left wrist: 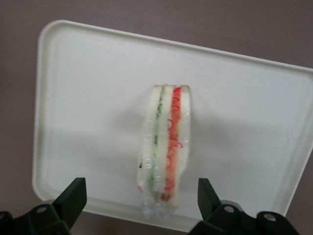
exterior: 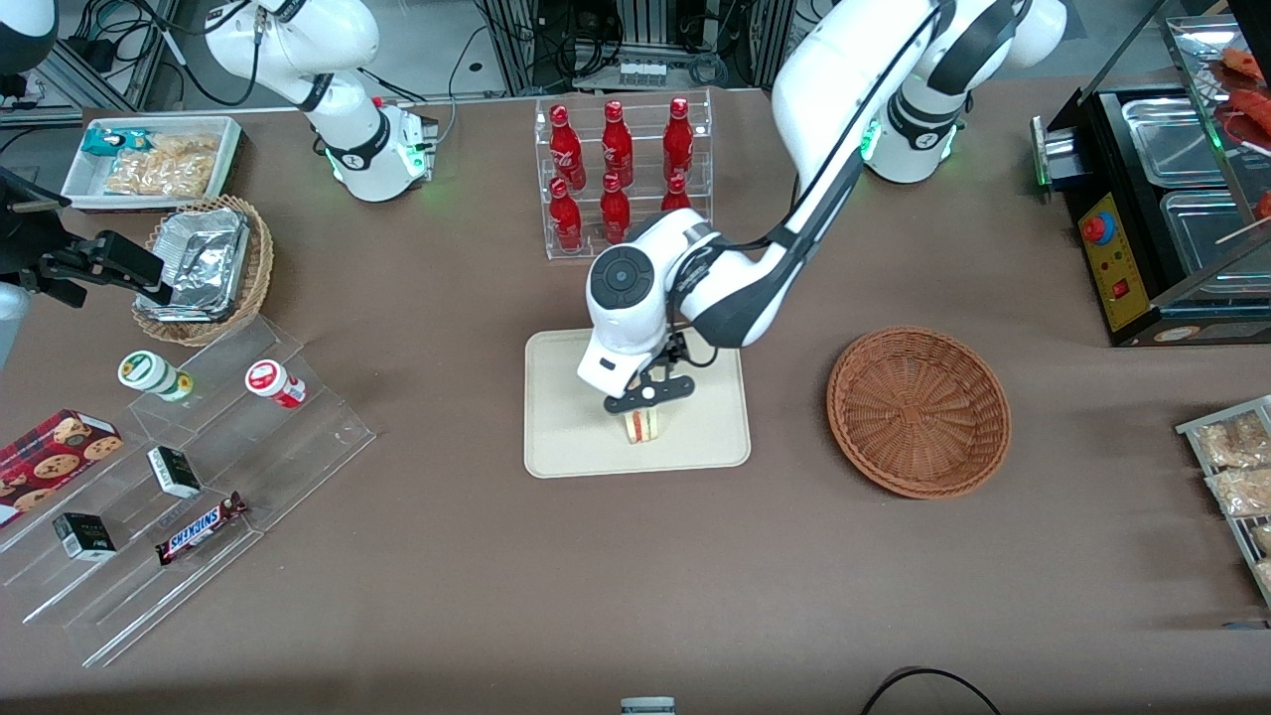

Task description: Place sandwich from basket to tray

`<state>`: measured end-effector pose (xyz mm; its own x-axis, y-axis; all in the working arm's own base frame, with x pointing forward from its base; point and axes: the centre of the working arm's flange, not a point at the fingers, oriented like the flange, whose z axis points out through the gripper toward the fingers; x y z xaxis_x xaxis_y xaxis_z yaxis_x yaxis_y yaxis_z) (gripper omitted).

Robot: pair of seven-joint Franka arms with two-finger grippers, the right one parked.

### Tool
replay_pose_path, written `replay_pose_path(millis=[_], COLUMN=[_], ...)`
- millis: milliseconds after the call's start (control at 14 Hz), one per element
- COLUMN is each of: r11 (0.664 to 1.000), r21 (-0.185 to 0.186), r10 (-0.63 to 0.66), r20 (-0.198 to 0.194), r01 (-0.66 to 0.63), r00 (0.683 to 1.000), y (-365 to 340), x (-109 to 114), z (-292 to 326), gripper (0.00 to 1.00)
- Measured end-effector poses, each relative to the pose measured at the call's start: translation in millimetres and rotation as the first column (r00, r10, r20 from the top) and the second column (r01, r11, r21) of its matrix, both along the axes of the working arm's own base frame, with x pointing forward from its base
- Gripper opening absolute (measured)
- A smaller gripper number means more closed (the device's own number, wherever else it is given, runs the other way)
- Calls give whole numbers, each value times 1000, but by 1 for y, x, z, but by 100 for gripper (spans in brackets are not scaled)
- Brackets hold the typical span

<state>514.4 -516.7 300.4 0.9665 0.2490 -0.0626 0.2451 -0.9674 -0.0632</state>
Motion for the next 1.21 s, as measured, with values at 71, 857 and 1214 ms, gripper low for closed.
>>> replay_pose_path(millis=[71, 857, 1214], r11=[1000, 993, 994], r21=[23, 117, 45], r10=[-2, 2, -92], r20=[-6, -153, -164], r01=[2, 16, 101], r00=[1000, 988, 982], y=[9, 252, 342], x=[4, 89, 82], z=[7, 71, 114], gripper=[100, 100, 100])
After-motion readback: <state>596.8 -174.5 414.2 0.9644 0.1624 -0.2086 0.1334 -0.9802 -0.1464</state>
